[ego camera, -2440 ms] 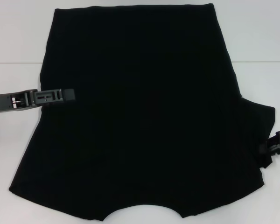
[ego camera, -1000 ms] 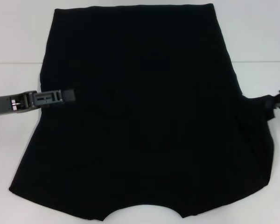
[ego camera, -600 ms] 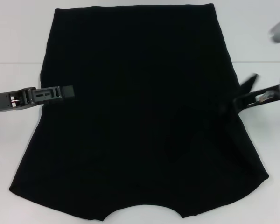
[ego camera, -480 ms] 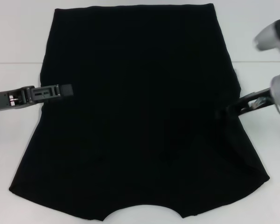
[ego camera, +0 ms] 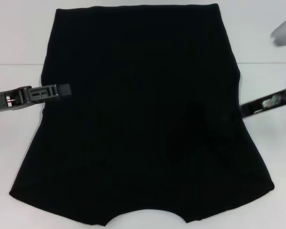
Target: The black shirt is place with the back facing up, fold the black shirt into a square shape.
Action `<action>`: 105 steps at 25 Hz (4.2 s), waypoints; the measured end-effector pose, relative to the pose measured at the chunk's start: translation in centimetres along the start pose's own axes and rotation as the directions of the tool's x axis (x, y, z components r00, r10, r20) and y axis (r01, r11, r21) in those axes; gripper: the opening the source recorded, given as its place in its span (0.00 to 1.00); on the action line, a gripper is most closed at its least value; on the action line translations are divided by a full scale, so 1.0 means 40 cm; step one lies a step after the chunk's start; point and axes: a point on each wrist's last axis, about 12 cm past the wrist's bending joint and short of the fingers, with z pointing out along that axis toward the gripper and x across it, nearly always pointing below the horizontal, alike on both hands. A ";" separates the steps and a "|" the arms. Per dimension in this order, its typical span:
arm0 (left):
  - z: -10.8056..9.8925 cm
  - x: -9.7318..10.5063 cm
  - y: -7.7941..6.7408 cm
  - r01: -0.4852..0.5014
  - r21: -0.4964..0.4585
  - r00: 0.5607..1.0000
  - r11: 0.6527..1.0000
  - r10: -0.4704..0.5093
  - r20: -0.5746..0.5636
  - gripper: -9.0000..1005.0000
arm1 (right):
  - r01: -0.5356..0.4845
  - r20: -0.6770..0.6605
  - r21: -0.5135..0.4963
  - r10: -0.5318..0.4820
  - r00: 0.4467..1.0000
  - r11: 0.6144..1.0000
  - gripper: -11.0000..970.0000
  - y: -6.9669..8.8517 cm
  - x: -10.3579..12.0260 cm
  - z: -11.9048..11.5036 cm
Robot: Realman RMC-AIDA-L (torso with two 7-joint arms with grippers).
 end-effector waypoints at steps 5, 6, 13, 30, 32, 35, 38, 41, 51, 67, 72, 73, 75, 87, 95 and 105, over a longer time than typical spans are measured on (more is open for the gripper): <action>-0.011 0.005 0.002 0.048 -0.008 0.999 0.999 -0.048 0.001 0.67 | -0.291 0.119 -0.072 0.298 0.947 0.954 0.24 -0.064 -0.004 -0.073; -0.019 0.009 0.005 0.072 -0.017 0.997 0.997 -0.072 -0.001 0.67 | -0.304 0.130 -0.102 0.316 0.940 0.947 0.28 -0.068 -0.001 -0.083; -0.105 0.071 0.037 0.274 -0.240 0.942 0.931 -0.311 -0.130 0.66 | -0.337 0.140 -0.158 0.359 0.923 0.928 0.53 -0.089 0.032 -0.121; -0.142 0.146 0.081 0.319 -0.468 0.871 0.824 -0.450 -0.198 0.64 | -0.361 0.133 -0.149 0.380 0.915 0.921 0.69 -0.104 0.063 -0.121; -0.141 0.149 0.085 0.318 -0.479 0.871 0.818 -0.452 -0.193 0.64 | -0.358 0.136 -0.149 0.378 0.916 0.922 0.69 -0.104 0.063 -0.122; -0.137 0.152 0.089 0.316 -0.486 0.871 0.815 -0.452 -0.193 0.64 | -0.358 0.137 -0.150 0.378 0.916 0.921 0.69 -0.104 0.063 -0.122; -0.131 0.156 0.094 0.313 -0.491 0.869 0.813 -0.453 -0.197 0.64 | -0.358 0.138 -0.151 0.378 0.915 0.922 0.69 -0.103 0.062 -0.121; -0.122 0.159 0.098 0.309 -0.495 0.869 0.812 -0.453 -0.201 0.64 | -0.358 0.139 -0.151 0.378 0.915 0.922 0.69 -0.103 0.062 -0.121; -0.077 0.161 0.094 0.285 -0.471 0.862 0.835 -0.438 -0.255 0.64 | -0.359 0.140 -0.152 0.380 0.915 0.921 0.68 -0.103 0.063 -0.121; -0.056 0.154 0.097 0.309 -0.460 0.871 0.832 -0.442 -0.213 0.44 | -0.363 0.132 -0.155 0.384 0.914 0.919 0.67 -0.105 0.073 -0.122; -0.054 0.153 0.098 0.305 -0.465 0.871 0.831 -0.440 -0.216 0.34 | -0.365 0.126 -0.158 0.385 0.914 0.918 0.67 -0.105 0.077 -0.123; -0.054 0.153 0.098 0.304 -0.465 0.871 0.831 -0.441 -0.218 0.32 | -0.364 0.125 -0.159 0.384 0.915 0.918 0.67 -0.104 0.077 -0.123; -0.053 0.154 0.098 0.305 -0.464 0.870 0.832 -0.442 -0.220 0.28 | -0.359 0.122 -0.161 0.379 0.917 0.919 0.67 -0.104 0.079 -0.125; -0.044 0.127 0.074 0.305 -0.337 0.888 0.891 -0.394 -0.237 0.05 | -0.383 -0.070 -0.118 0.377 0.924 0.916 0.66 -0.127 0.202 -0.164; -0.025 0.102 0.071 0.290 -0.329 0.895 0.899 -0.376 -0.239 0.05 | -0.408 -0.144 -0.104 0.392 0.908 0.907 0.65 -0.127 0.269 -0.160; -0.017 0.096 0.076 0.291 -0.334 0.898 0.896 -0.376 -0.228 0.05 | -0.370 -0.180 -0.064 0.354 0.918 0.927 0.65 -0.107 0.278 -0.100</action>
